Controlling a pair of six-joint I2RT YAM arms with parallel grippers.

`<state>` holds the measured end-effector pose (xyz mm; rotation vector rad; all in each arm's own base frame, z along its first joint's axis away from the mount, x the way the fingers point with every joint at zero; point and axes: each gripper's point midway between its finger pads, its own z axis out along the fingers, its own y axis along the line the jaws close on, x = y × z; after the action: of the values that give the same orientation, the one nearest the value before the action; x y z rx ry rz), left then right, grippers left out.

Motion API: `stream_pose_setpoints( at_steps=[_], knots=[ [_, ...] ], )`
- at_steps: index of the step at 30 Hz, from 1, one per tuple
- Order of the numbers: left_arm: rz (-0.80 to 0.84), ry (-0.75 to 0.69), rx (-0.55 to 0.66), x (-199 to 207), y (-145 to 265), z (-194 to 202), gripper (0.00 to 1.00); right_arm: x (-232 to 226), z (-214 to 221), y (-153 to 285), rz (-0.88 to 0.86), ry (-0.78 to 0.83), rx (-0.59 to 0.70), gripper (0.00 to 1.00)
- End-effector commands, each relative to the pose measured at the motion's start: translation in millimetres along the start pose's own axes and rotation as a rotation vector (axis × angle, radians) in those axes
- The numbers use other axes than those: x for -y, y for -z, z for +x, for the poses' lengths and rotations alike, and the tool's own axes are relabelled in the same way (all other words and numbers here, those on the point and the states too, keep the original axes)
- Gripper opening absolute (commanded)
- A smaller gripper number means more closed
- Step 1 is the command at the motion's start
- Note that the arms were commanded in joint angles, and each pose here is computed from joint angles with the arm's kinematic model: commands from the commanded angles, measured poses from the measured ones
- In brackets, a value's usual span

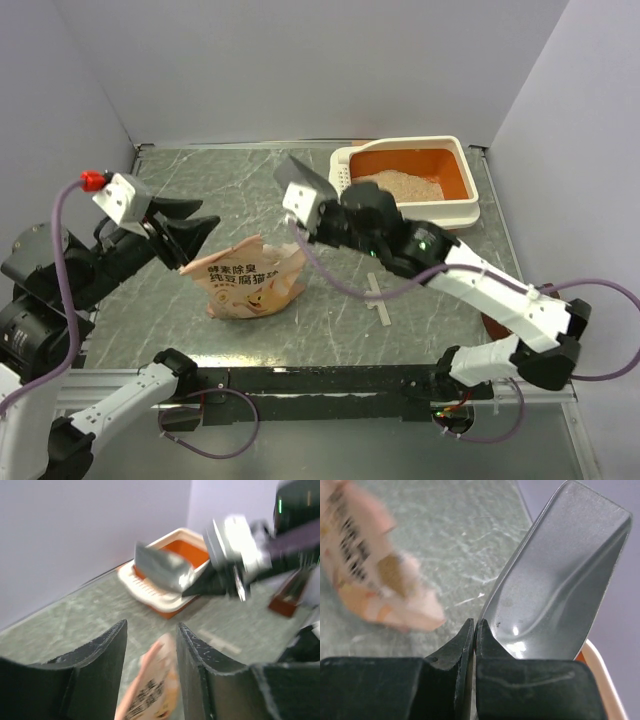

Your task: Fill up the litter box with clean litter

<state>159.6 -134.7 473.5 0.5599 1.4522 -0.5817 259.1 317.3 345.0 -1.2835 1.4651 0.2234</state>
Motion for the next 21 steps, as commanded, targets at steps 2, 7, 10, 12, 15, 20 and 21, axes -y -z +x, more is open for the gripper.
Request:
stream_pose_setpoints(
  at_steps=[2,7,10,12,15,20,21],
  knots=[
    [0.091,0.244,-0.031,23.5,-12.5,-12.9,0.48,-34.8,-4.2,44.4,-0.037,0.213,0.066,0.0],
    [0.22,0.334,-0.138,47.2,-21.5,-0.7,0.52,-65.2,-11.3,75.5,-0.101,0.264,0.143,0.0],
    [0.253,0.411,-0.208,54.3,-31.3,12.9,0.53,-78.9,-18.8,86.0,-0.127,0.294,0.171,0.0],
    [0.286,0.444,-0.262,59.6,-37.7,27.3,0.53,-86.4,-25.1,91.8,-0.143,0.322,0.178,0.0],
    [0.315,0.475,-0.277,64.8,-40.2,34.9,0.52,-91.6,-31.8,93.5,-0.152,0.364,0.185,0.0],
    [0.322,0.507,-0.299,67.8,-39.1,40.1,0.52,-88.8,-41.3,92.7,-0.126,0.403,0.19,0.0],
    [0.324,0.515,-0.318,68.6,-39.1,44.9,0.51,-88.7,-42.5,90.4,-0.12,0.407,0.187,0.0]
  ],
)
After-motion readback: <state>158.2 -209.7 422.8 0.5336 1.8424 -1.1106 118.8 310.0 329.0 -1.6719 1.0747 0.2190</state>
